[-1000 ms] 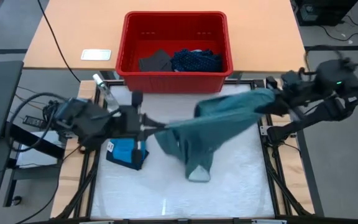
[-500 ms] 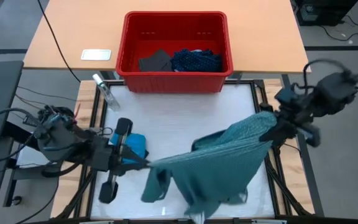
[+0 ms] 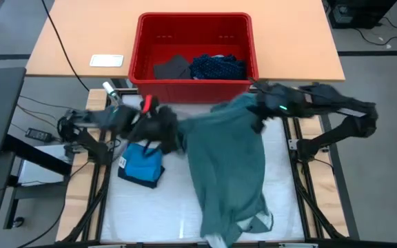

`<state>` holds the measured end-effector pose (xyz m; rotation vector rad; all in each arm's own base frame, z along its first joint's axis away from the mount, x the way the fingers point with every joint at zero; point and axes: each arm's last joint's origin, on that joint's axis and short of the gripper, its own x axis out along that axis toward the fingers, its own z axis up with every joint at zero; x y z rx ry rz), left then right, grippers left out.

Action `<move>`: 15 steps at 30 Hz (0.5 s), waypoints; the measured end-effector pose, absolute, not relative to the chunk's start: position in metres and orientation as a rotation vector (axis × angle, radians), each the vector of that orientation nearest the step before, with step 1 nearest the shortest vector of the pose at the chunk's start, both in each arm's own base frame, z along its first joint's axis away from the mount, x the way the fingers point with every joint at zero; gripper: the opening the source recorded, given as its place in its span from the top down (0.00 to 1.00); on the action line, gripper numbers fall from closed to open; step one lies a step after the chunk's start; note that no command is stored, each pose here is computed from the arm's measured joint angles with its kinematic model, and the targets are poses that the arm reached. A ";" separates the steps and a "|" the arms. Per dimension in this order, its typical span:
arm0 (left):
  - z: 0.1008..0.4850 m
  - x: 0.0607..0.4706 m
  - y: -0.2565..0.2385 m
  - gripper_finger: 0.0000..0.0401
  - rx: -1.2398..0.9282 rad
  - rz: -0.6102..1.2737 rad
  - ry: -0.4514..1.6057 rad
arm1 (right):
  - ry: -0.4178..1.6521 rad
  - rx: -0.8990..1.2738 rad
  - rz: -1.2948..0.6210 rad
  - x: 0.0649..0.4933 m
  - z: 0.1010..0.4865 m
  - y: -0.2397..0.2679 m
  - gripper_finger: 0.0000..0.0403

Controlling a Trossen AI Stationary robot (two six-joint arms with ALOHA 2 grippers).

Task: Fold laundry
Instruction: Fold the green polo shirt

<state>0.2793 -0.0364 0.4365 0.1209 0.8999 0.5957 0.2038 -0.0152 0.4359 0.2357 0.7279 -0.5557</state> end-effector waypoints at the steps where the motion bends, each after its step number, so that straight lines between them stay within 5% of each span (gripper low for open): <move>1: 0.427 0.285 -0.022 1.00 0.091 0.628 0.932 | 0.729 0.201 -0.571 0.214 0.428 -0.026 0.94; 7: 0.364 0.301 0.057 0.97 -0.092 0.805 1.087 | 0.810 0.182 -0.620 0.247 0.379 -0.103 0.75; 15: 0.338 0.292 0.101 0.73 -0.287 0.903 1.127 | 0.933 0.255 -0.684 0.227 0.363 -0.149 0.44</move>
